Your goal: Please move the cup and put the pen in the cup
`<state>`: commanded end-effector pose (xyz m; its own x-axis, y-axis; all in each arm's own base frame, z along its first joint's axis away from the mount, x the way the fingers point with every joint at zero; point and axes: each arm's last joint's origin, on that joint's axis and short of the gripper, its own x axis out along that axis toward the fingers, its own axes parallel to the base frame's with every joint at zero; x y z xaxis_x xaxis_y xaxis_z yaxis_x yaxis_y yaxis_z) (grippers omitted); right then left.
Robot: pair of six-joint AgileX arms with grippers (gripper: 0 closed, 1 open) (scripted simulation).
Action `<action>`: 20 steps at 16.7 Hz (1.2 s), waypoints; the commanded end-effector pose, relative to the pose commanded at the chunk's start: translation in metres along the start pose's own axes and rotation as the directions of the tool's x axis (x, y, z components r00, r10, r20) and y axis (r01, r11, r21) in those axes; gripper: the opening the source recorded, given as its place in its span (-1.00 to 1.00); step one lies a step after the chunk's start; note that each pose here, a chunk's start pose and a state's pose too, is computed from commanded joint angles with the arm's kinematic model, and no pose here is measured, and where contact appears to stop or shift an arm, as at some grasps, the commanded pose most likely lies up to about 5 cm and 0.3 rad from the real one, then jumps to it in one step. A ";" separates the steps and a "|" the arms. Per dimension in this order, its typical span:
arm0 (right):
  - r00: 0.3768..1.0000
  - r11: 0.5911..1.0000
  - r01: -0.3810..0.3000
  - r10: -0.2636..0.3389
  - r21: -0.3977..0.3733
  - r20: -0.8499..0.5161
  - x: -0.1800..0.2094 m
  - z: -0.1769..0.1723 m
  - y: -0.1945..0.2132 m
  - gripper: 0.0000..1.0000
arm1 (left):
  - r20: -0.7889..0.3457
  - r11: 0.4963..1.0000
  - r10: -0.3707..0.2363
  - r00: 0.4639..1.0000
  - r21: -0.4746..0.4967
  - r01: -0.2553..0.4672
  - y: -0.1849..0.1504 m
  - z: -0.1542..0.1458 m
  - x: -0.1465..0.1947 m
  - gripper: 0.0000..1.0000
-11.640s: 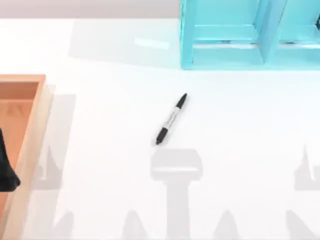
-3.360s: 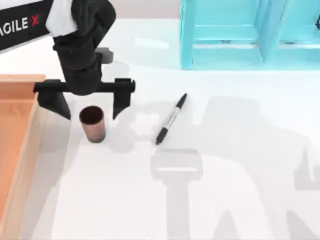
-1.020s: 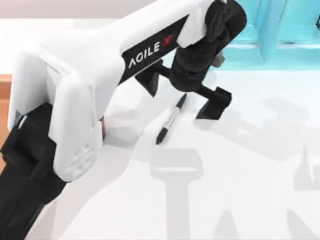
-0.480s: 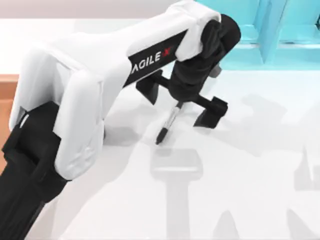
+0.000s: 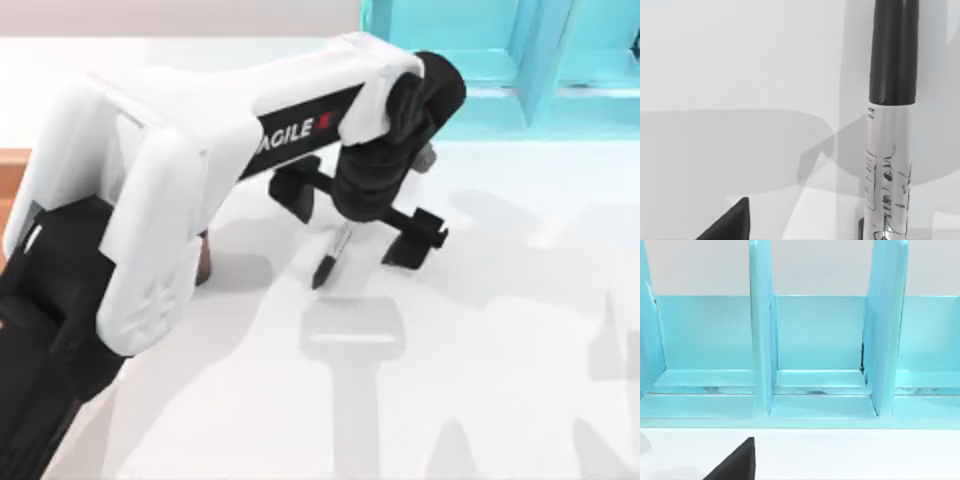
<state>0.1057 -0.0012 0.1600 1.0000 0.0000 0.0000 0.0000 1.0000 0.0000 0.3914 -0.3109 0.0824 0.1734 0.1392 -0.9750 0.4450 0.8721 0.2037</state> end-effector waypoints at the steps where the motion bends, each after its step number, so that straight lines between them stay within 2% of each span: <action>1: 1.000 1.000 0.000 0.000 0.000 0.000 0.000 0.000 0.000 1.00 | 0.000 1.000 0.000 1.000 0.000 0.000 0.000 0.000 0.000 1.00; 2: 1.000 1.000 0.000 0.000 0.000 0.000 0.000 0.000 0.000 1.00 | 0.000 1.000 0.000 1.000 0.000 0.000 0.000 0.000 0.000 1.00; 15: 1.000 1.000 0.000 0.000 0.000 0.000 0.000 0.000 0.000 1.00 | 0.000 1.000 0.000 1.000 0.000 0.000 0.000 0.000 0.000 -0.96; 20: 1.000 1.000 0.000 0.000 0.000 0.000 0.000 0.000 0.000 1.00 | 0.000 1.000 0.000 1.000 0.000 0.000 0.000 0.000 0.000 -1.00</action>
<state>0.1057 -0.0012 0.1600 1.0000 0.0000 0.0000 0.0000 1.0000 0.0000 0.3914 -0.3109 0.0824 0.1734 0.1392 -0.9750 0.4450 0.8721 0.2037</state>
